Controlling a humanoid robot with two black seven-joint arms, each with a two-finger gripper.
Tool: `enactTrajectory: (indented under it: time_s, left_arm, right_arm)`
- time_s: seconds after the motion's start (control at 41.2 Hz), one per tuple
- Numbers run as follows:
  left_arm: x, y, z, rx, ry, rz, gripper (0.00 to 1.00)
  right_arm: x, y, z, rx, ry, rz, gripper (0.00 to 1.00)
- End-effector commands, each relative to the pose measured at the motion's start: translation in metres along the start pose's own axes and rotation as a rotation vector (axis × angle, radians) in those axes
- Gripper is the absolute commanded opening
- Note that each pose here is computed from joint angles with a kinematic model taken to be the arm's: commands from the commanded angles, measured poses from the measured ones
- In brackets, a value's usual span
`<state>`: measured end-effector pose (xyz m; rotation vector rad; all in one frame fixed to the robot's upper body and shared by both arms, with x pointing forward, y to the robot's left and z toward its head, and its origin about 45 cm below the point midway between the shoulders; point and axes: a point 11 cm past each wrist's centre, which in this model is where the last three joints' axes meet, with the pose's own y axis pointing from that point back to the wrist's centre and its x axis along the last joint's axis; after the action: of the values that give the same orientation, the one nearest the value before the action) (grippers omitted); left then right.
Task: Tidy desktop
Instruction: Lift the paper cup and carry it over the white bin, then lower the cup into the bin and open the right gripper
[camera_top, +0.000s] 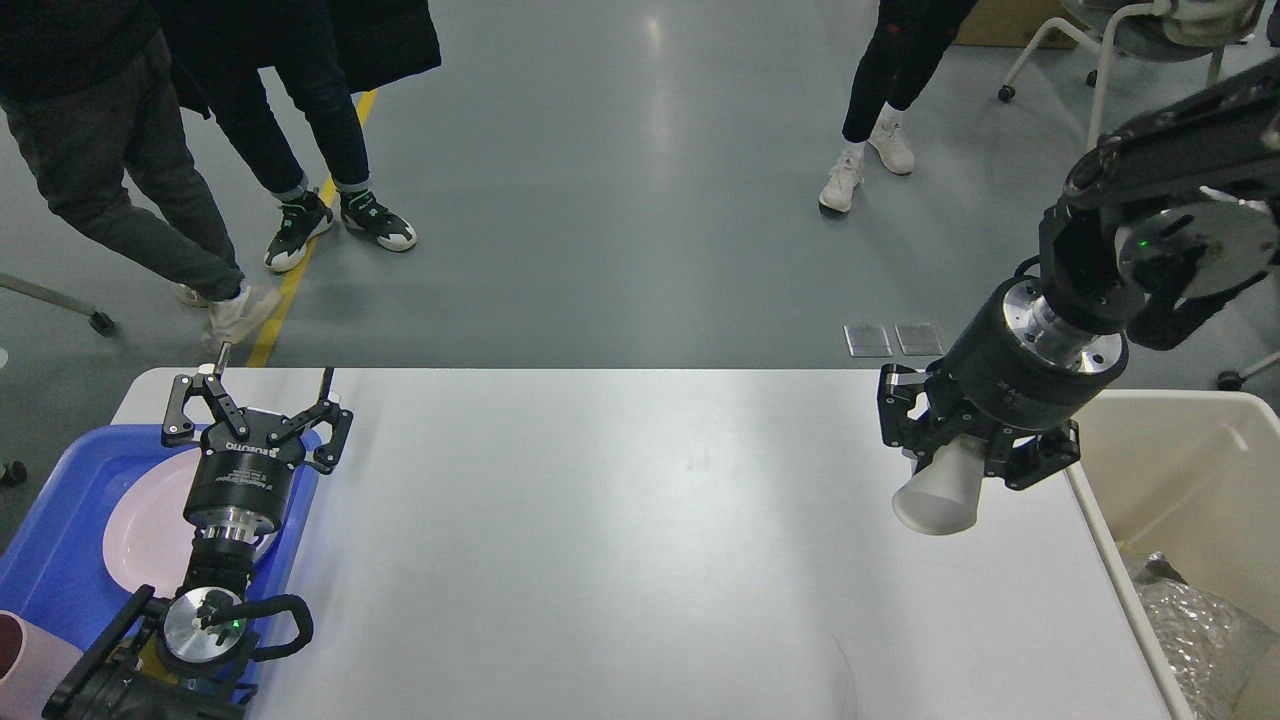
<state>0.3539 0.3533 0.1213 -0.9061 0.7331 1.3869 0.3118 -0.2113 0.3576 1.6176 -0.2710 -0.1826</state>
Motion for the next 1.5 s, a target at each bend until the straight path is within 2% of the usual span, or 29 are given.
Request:
enactTrajectory:
  time_s: [0.0, 0.291, 0.412, 0.606, 0.897, 0.945, 1.042, 1.212, 1.479]
  left_arm:
    - [0.0, 0.0, 0.0, 0.0, 0.0, 0.0, 0.96]
    - [0.0, 0.0, 0.0, 0.0, 0.0, -0.001, 0.96]
    - [0.0, 0.0, 0.0, 0.0, 0.0, 0.0, 0.96]
    - [0.0, 0.0, 0.0, 0.001, 0.0, 0.0, 0.96]
    - [0.0, 0.0, 0.0, 0.001, 0.0, 0.0, 0.96]
    - [0.0, 0.0, 0.0, 0.001, 0.0, 0.0, 0.96]
    - [0.0, 0.0, 0.0, 0.001, 0.0, 0.0, 0.96]
    - [0.0, 0.0, -0.001, 0.002, -0.001, 0.0, 0.96]
    - [0.0, 0.0, 0.0, 0.001, 0.0, 0.0, 0.96]
  right_arm:
    - [-0.002, 0.005, -0.005, 0.001, 0.02, 0.006, 0.0]
    - [0.012, 0.006, 0.01, -0.004, -0.036, 0.052, 0.0]
    - [0.031, 0.006, 0.036, -0.037, -0.118, 0.118, 0.0]
    - [0.07, -0.011, 0.104, -0.076, -0.273, 0.168, 0.0]
    - [0.117, -0.081, 0.234, -0.153, -0.53, 0.277, 0.0]
    - [0.125, -0.105, 0.266, -0.162, -0.587, 0.314, 0.0]
    - [0.128, -0.128, 0.297, -0.19, -0.628, 0.354, 0.0]
    - [0.113, -0.172, 0.351, -0.285, -0.656, 0.422, 0.0]
    - [0.064, -0.265, 0.367, -0.38, -0.506, 0.55, 0.0]
